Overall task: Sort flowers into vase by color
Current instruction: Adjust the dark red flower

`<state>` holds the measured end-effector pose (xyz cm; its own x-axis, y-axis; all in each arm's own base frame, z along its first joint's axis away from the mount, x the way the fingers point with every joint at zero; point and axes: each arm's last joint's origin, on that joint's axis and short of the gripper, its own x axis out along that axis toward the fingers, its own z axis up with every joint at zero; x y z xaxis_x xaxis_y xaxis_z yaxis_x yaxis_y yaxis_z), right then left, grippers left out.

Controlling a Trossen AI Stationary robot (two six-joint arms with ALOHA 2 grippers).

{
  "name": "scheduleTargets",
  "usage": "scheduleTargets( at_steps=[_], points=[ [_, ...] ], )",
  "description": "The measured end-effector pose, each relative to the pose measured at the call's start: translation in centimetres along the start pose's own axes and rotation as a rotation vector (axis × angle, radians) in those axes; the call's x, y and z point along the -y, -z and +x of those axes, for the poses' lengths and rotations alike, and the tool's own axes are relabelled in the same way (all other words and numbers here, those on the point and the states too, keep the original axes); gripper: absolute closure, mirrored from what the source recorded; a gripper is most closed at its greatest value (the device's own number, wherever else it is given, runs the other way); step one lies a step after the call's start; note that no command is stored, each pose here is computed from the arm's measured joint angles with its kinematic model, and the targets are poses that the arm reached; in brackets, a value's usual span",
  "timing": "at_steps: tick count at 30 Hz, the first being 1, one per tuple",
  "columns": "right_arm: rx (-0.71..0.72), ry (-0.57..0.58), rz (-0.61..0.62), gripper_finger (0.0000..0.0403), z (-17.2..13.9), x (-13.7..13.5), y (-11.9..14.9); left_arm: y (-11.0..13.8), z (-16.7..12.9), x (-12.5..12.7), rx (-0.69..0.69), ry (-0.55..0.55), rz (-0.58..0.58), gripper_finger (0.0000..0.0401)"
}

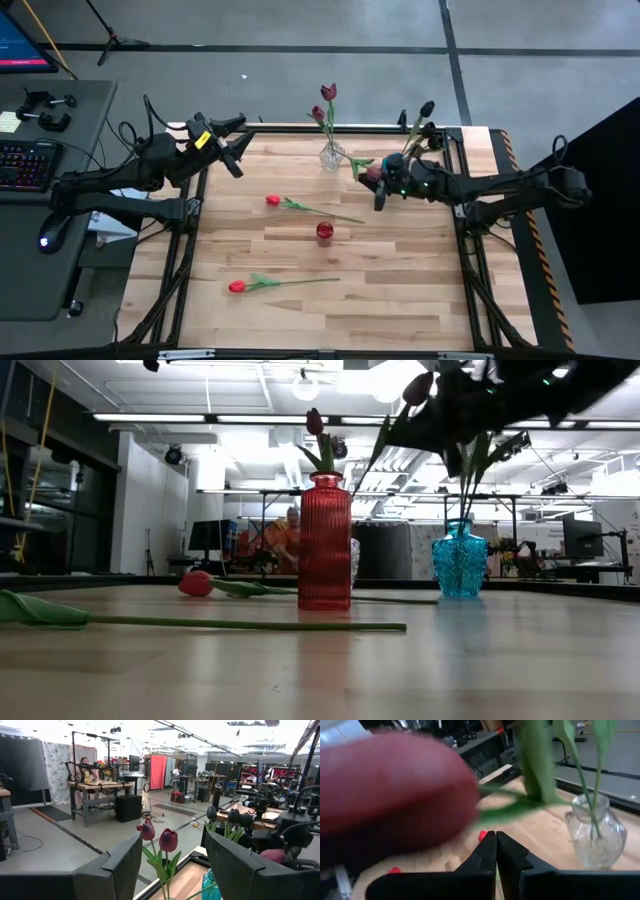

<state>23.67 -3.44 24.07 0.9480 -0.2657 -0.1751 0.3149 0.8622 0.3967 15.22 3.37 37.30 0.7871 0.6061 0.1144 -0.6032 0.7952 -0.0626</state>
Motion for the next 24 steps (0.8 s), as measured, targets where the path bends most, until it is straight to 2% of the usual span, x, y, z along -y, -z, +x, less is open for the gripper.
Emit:
scheduleTargets(
  at_steps=[5, 14, 24],
  points=[
    [-0.085, 0.057, -0.120, 0.0403, 1.8, -0.5, -2.2, 0.0, 0.0, 0.0, 0.000, 0.000, 0.000, 0.0194],
    [-0.072, 0.148, -0.303, 0.0403, 3.3, 0.0, -7.7, 0.0, 0.0, 0.0, 0.000, 0.000, 0.000, 0.0194],
    [-0.015, 0.155, -0.394, 0.0403, 4.3, 2.2, -12.6, 0.0, 0.0, 0.0, 0.000, 0.000, 0.000, 0.0194]
  ],
)
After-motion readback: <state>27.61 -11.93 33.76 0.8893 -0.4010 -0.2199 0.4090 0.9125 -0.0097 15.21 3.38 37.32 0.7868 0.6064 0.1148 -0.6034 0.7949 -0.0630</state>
